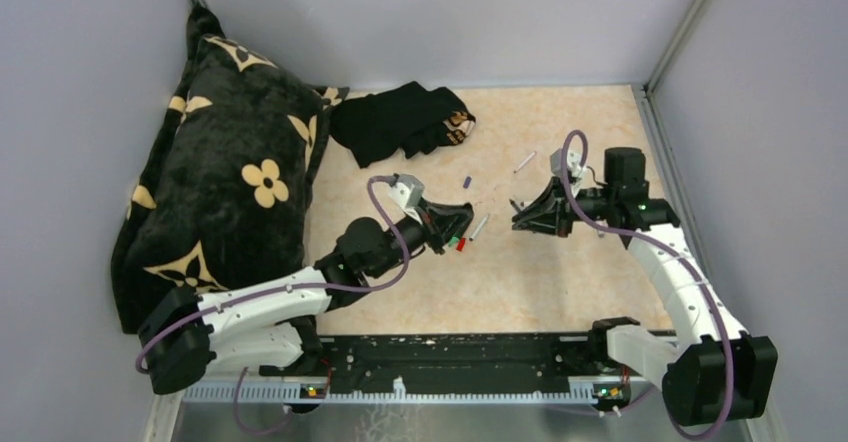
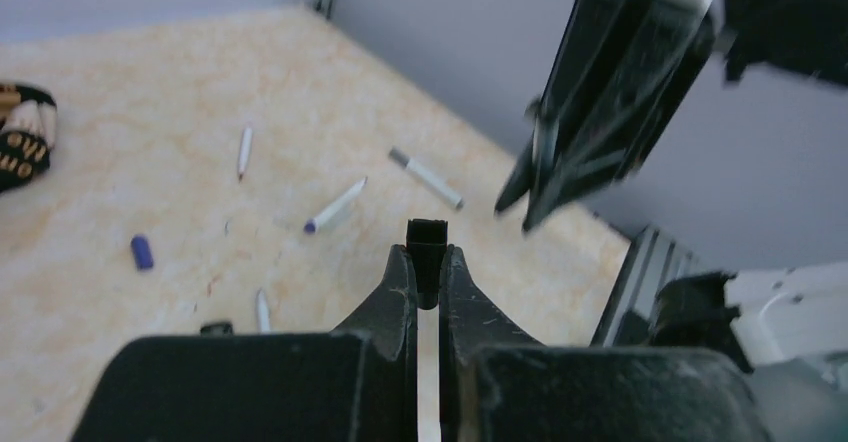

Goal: Insert the pens into the pen caps
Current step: Pick up the pen cap from the center of the board.

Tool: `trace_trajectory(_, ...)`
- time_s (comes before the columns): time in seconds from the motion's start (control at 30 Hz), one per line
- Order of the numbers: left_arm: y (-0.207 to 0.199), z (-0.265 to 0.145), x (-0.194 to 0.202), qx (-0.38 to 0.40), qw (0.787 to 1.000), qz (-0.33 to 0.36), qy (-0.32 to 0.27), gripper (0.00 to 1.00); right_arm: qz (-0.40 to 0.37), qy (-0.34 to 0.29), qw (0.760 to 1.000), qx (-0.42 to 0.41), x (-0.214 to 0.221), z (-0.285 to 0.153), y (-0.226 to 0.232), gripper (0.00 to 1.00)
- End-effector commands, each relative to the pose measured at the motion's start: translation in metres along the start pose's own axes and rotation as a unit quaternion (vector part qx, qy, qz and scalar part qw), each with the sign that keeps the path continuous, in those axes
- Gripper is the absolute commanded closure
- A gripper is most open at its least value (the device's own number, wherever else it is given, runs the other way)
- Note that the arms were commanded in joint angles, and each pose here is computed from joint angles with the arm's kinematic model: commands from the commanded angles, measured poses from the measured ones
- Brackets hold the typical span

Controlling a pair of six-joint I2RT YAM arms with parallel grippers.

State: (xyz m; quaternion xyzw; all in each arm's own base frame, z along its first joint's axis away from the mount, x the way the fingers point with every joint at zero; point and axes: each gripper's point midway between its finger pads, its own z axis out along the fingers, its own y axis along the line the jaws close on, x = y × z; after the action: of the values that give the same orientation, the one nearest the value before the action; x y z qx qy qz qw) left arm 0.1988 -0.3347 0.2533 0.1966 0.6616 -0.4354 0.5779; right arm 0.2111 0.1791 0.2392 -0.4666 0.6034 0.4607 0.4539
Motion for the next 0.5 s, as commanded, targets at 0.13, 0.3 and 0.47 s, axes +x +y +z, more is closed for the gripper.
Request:
trace_trajectory(0.13, -0.049, -0.005, -0.112, 0.126, 0.960, -0.066, -0.240, 1.00, 0.022, -0.046, 0.992, -0.115, -0.001, 0.022, 0.046, 1.00)
trace_trajectory(0.3, -0.051, 0.005, -0.111, 0.128, 0.961, -0.065, -0.236, 1.00, 0.026, -0.045, 0.991, -0.125, 0.003, 0.023, 0.049, 1.00)
trace_trajectory(0.47, -0.034, 0.010, -0.095, 0.090, 0.971, -0.059, -0.215, 1.00, 0.028, -0.035, 0.995, -0.087, 0.007, 0.025, 0.037, 1.00)
